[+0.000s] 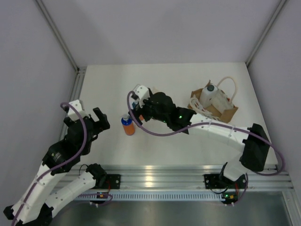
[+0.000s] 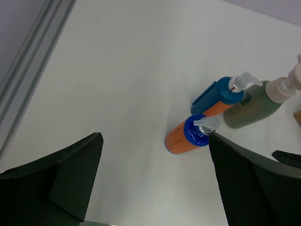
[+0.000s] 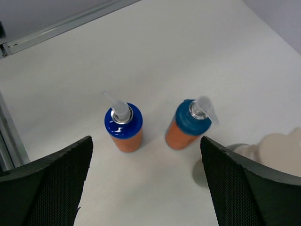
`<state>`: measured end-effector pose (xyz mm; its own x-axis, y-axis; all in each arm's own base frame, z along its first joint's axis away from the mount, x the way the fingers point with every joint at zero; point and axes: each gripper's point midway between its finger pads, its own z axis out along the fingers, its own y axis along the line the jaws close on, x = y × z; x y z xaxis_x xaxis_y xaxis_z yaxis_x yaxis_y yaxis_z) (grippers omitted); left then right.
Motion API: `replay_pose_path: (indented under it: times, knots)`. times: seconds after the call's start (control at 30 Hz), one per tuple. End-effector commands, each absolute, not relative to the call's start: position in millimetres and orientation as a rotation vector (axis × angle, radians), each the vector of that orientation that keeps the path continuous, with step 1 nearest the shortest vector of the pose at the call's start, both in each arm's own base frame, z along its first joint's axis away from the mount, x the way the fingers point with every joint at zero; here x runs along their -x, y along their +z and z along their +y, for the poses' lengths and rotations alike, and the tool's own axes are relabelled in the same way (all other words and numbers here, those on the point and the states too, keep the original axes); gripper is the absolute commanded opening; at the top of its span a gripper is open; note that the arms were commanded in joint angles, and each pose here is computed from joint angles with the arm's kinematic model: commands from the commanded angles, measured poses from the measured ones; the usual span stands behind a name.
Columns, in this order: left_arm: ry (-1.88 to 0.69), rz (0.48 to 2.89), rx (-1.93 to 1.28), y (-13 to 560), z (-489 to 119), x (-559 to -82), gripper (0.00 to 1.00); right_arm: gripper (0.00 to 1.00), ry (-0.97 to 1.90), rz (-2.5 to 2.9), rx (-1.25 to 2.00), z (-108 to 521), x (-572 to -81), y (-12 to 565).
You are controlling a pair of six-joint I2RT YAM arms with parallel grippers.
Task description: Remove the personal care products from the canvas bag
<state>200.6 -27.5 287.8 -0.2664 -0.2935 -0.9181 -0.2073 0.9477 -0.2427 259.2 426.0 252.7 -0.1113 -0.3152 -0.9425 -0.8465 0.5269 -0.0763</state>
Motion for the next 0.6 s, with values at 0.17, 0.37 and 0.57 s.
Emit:
replay_pose_path:
  times: [0.17, 0.37, 0.57]
  knots:
    - [-0.233, 2.016, 0.070, 264, -96, -221, 0.98, 0.92, 0.451, 1.717, 0.509, 287, -297, 297]
    - [-0.261, 2.019, 0.033, 262, -102, -221, 0.98, 0.96, 0.287, 1.864, -0.064, 136, -336, 280]
    - [-0.250, 2.029, 0.030, 258, -102, -222, 0.98, 0.99, 0.158, 1.795, -0.406, 72, -357, 286]
